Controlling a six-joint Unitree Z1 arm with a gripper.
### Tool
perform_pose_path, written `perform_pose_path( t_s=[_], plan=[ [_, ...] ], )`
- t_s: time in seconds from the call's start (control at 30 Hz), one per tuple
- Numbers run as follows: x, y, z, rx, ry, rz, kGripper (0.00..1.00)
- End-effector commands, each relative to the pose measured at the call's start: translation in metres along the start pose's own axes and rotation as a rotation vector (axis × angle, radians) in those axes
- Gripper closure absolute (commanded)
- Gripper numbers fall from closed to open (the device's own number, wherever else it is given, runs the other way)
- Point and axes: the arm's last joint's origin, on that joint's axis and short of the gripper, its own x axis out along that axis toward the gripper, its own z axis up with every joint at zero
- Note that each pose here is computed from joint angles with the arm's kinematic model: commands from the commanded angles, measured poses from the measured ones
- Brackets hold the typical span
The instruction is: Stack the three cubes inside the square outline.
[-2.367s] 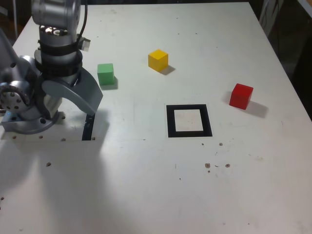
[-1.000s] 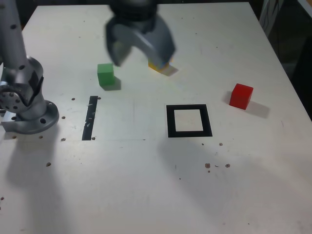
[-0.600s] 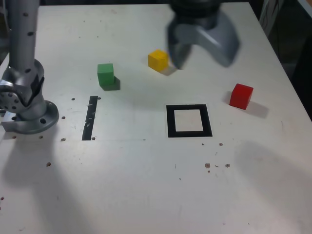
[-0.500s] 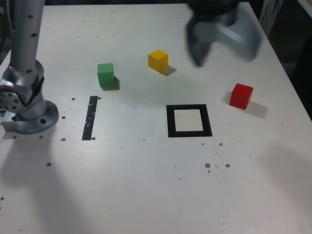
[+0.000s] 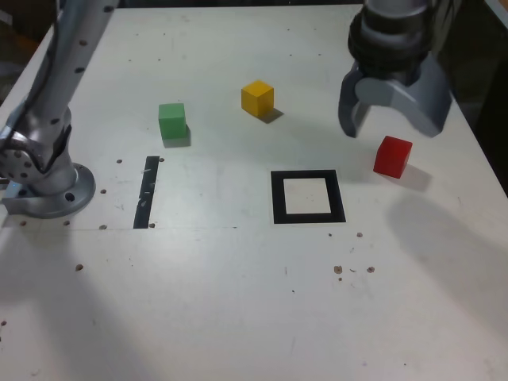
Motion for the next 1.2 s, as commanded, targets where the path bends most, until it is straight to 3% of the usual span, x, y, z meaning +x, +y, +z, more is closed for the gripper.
perform_pose_path(
  t_s=[0.0, 0.2, 0.43, 0.7, 0.9, 1.17],
  plan=[
    [0.003, 0.001, -0.001, 0.006, 0.018, 0.0, 0.02],
    [0.018, 0.003, 0.008, 0.023, 0.043, -0.002, 0.04],
    [0.04, 0.004, 0.02, 0.021, 0.04, 0.019, 0.07],
    [0.055, 0.003, 0.027, 0.026, 0.063, 0.016, 0.14],
    [0.062, 0.004, 0.03, 0.026, 0.054, 0.026, 0.23],
    [0.067, 0.006, 0.035, 0.023, 0.044, 0.055, 0.42]
  ],
)
